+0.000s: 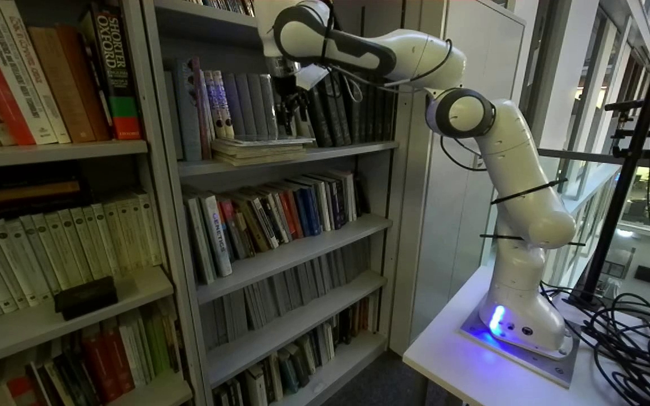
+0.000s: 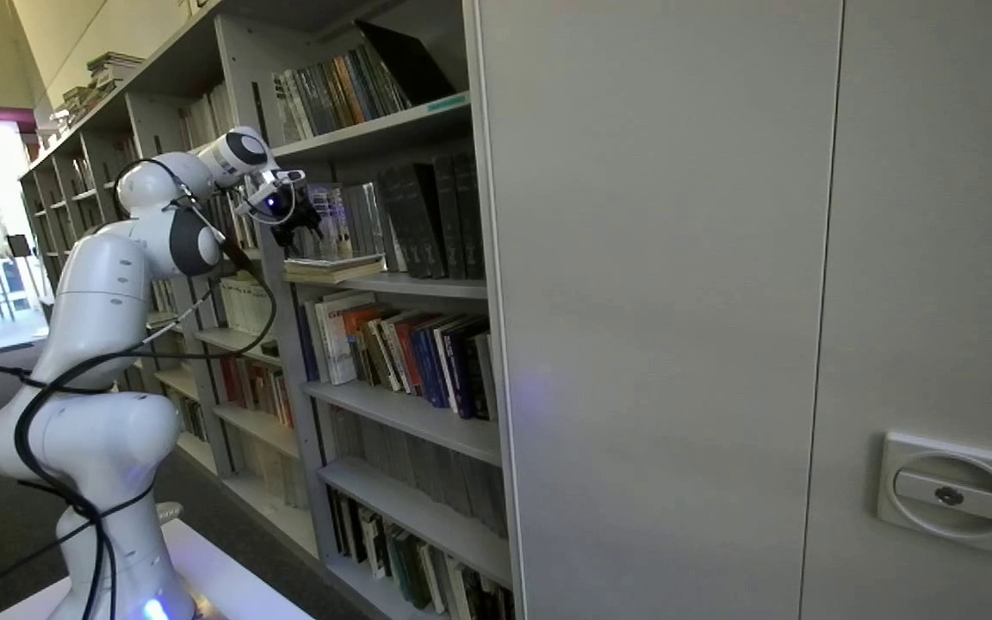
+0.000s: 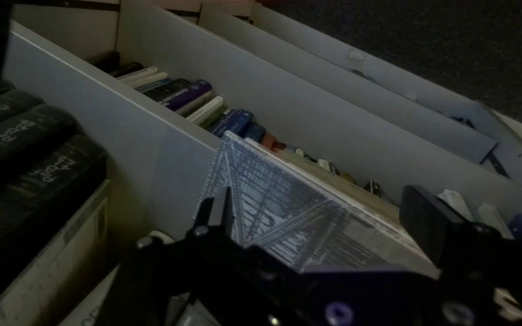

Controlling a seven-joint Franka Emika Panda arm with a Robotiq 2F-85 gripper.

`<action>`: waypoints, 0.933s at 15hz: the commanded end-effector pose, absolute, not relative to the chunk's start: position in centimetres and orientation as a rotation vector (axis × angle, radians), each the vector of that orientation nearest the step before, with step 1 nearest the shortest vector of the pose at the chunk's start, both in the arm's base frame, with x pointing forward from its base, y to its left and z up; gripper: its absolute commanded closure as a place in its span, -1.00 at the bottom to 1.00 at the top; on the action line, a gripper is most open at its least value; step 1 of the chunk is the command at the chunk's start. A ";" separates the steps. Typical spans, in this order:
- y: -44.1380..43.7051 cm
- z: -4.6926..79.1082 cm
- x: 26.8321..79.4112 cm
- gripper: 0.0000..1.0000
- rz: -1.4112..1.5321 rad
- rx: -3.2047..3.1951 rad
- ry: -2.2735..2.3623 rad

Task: Remove the thin books from the shelf and stack them neatly

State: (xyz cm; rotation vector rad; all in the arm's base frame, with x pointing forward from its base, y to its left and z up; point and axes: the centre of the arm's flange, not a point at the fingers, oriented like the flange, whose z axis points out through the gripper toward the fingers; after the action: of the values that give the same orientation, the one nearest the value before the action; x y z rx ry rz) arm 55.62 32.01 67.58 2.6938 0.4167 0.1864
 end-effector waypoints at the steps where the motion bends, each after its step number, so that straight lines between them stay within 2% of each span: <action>1: 28.7 66.1 58.2 -1.00 0.114 2.649 0.290; 2: 28.1 66.0 58.7 -0.61 0.100 2.663 0.282; 6: 27.5 67.5 56.9 0.02 0.005 2.818 0.360; 12: 26.4 70.8 54.5 0.91 0.039 2.908 0.343; 14: 25.4 70.6 54.6 1.00 0.027 2.841 0.239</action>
State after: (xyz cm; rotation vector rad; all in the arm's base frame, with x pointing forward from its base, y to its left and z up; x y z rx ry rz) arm 55.20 27.24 69.95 2.8739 0.3462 0.0551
